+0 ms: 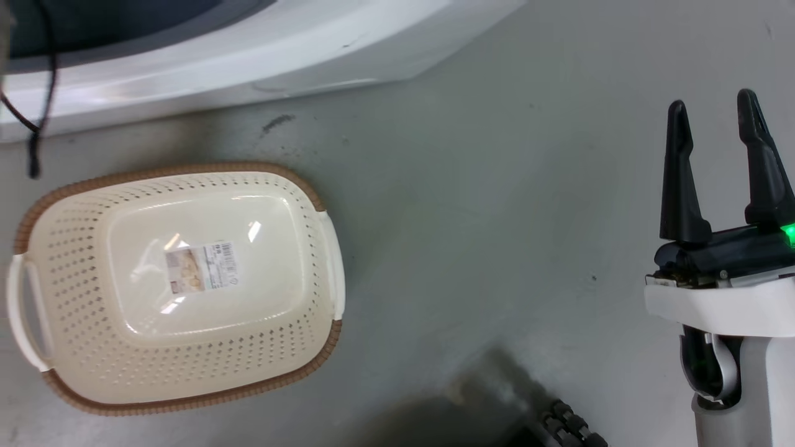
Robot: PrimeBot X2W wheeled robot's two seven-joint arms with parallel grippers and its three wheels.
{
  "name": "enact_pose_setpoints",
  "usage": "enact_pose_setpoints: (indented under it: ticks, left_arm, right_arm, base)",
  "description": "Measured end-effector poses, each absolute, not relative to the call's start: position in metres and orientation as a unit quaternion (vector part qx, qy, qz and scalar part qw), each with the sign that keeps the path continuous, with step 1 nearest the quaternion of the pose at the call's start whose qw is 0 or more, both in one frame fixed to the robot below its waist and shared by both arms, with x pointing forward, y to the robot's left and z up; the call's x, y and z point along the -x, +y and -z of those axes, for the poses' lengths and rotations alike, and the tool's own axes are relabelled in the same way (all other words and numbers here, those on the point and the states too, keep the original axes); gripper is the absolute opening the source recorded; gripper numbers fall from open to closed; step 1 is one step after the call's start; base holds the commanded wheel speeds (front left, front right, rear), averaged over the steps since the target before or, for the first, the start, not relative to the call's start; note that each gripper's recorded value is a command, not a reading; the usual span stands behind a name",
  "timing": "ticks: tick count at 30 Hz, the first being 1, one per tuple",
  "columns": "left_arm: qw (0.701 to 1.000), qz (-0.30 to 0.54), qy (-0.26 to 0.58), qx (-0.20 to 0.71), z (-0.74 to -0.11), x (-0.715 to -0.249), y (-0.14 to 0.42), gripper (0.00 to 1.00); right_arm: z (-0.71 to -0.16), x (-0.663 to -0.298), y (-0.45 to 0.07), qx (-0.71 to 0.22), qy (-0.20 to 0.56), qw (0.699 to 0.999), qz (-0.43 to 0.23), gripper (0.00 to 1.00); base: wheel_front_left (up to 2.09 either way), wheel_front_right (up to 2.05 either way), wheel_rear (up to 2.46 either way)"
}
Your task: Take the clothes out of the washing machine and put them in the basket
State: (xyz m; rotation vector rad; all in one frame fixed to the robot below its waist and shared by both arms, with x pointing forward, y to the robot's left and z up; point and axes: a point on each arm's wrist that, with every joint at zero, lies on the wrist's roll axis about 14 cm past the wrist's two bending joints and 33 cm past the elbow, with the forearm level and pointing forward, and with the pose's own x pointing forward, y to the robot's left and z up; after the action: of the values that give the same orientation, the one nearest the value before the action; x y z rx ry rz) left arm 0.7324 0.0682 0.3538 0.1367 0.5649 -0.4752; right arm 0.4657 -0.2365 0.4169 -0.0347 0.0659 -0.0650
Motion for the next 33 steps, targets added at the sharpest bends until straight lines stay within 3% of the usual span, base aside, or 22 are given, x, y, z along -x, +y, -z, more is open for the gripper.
enact_pose_setpoints:
  ticks: [20, 29, 30, 31, 33]
  left_arm:
    - [0.955, 0.250, 0.154, -0.050, -0.441, -0.623, 0.095, 0.00]
    - [0.954, 0.246, 0.156, -0.070, -0.453, -0.624, 0.104, 0.00]
    - [0.954, 0.246, 0.158, -0.070, -0.453, -0.628, 0.103, 0.43]
    - [0.954, 0.246, 0.155, -0.071, -0.454, -0.633, 0.102, 1.00]
    - [0.955, 0.243, 0.157, -0.073, -0.452, -0.645, 0.101, 1.00]
  right_arm:
    - [-0.478, -0.448, -0.196, 0.013, -0.034, 0.999, -0.018, 1.00]
    - [-0.486, -0.446, -0.188, 0.011, -0.043, 0.999, -0.029, 1.00]
    - [-0.485, -0.446, -0.188, 0.011, -0.041, 0.999, -0.029, 1.00]
    - [-0.483, -0.447, -0.188, 0.011, -0.039, 0.999, -0.029, 1.00]
    - [-0.479, -0.450, -0.189, 0.011, -0.036, 0.999, -0.028, 1.00]
  base:
    - [0.00, 0.00, 0.00]
    - [0.00, 0.00, 0.00]
    - [0.00, 0.00, 0.00]
    - [0.00, 0.00, 0.00]
    - [0.00, 0.00, 0.00]
